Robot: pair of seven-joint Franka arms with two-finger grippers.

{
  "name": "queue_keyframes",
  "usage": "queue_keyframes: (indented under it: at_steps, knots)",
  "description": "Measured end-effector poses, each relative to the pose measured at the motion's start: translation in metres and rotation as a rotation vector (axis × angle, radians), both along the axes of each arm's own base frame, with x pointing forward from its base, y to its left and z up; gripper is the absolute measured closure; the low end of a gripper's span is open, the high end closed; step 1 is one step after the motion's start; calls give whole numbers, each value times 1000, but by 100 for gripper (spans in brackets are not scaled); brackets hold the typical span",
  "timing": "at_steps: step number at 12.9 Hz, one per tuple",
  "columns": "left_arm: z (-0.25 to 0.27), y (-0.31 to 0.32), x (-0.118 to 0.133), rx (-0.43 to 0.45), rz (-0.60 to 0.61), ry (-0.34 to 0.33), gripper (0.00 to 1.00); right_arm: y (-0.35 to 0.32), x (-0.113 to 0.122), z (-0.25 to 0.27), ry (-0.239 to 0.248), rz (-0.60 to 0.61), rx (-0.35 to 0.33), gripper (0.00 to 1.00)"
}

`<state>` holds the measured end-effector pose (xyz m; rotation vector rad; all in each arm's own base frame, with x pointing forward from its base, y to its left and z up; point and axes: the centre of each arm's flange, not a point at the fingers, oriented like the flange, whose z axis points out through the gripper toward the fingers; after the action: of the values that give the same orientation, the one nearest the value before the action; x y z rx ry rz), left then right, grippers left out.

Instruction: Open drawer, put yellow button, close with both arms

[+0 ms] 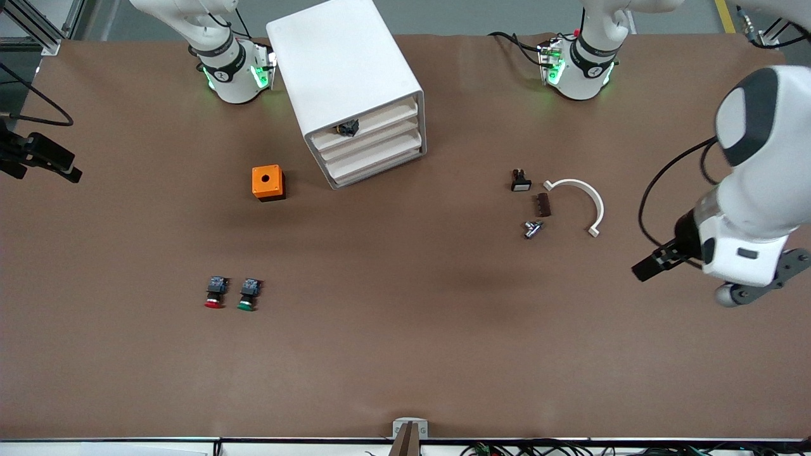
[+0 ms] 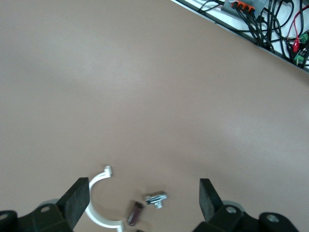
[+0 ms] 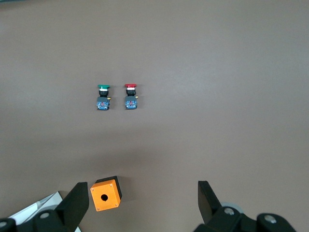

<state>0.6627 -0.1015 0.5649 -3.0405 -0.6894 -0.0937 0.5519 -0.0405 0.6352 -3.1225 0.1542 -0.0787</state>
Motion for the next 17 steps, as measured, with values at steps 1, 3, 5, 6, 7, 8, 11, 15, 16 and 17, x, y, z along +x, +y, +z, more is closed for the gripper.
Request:
queue_keyframes:
  at_steps: [1,3,5,6,7,8,11,15,16,17]
  knots:
    - [13,15,-8,4,-25,7,0,0,1,-2,8,1,0,0]
    - [39,50,-27,8,-83,6,0,1,0,-2,19,1,1,0]
    - [60,75,-52,12,-142,0,0,0,0,-2,25,0,1,0]
    - [67,82,-65,12,-160,-1,0,0,0,-2,28,0,2,0]
    - [72,86,-79,13,-175,3,0,0,-1,-3,30,-1,2,0]
    - [74,86,-91,12,-189,8,0,0,-1,-3,31,-1,2,0]
    - [75,74,-119,14,-248,23,0,0,0,-4,35,-1,2,0]
    - [72,61,-127,19,-334,37,0,0,0,-5,37,0,2,0]
    - [72,57,-128,20,-361,43,0,0,0,-5,37,0,2,0]
    - [72,52,-129,21,-389,46,0,0,0,-5,38,0,2,0]
